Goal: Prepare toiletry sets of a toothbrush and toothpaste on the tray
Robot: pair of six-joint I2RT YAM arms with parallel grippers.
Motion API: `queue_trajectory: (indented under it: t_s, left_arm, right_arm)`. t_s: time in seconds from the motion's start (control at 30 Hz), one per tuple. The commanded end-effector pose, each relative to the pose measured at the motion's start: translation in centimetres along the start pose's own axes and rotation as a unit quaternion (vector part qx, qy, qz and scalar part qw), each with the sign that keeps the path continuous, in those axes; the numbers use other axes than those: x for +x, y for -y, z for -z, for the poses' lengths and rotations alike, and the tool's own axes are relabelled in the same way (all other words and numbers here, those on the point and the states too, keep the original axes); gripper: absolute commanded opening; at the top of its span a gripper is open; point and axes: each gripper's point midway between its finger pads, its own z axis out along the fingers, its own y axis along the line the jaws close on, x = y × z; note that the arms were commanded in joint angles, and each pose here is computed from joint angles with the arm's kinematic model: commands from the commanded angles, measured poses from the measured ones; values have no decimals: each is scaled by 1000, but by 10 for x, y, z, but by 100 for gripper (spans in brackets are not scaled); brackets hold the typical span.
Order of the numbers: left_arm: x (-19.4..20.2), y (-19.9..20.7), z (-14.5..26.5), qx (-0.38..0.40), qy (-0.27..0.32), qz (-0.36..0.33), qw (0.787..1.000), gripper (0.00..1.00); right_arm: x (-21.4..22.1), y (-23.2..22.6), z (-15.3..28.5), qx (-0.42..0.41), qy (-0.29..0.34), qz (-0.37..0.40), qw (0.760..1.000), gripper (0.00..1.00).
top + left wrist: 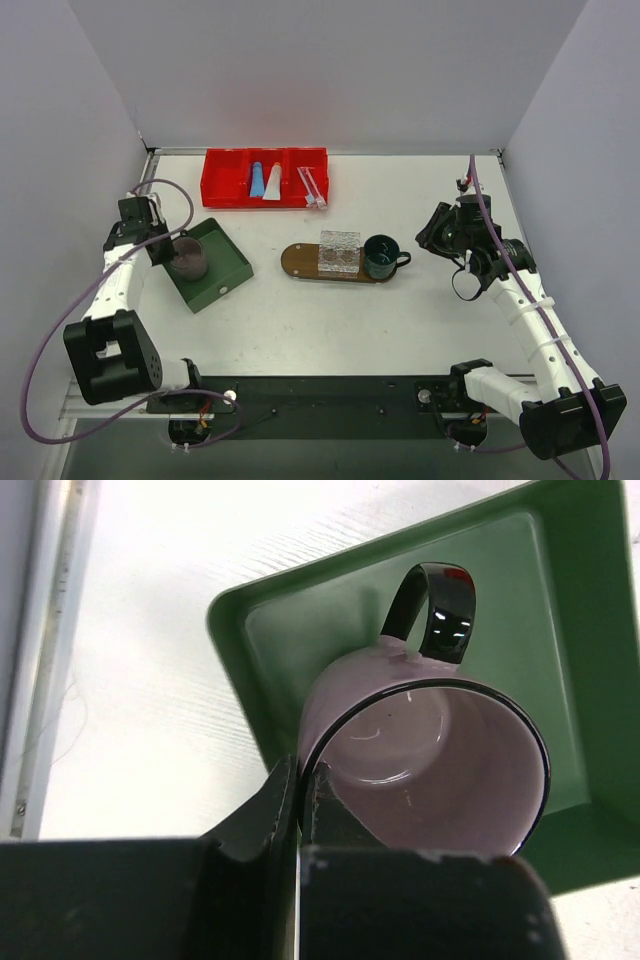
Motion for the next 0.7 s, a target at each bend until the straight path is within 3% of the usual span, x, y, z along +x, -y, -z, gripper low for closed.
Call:
queue_trajectory:
  t_s: [0.0, 0.13, 0.33, 0.67]
  left_arm:
    - [-43, -3, 44, -5, 115, 25, 993, 0]
    - [-52, 5, 71, -20, 165, 21, 986, 0]
    - [-64, 46, 106, 53, 218, 31, 974, 0]
    - [-64, 134, 150, 207, 261, 84, 939, 0]
  right_arm:
    - [-7, -5, 7, -7, 6, -10, 1000, 21]
    - [-10, -8, 11, -4, 13, -10, 1000, 20]
    - [-7, -30, 12, 9, 24, 32, 999, 18]
    - [15, -135, 10, -57, 8, 103, 993, 25]
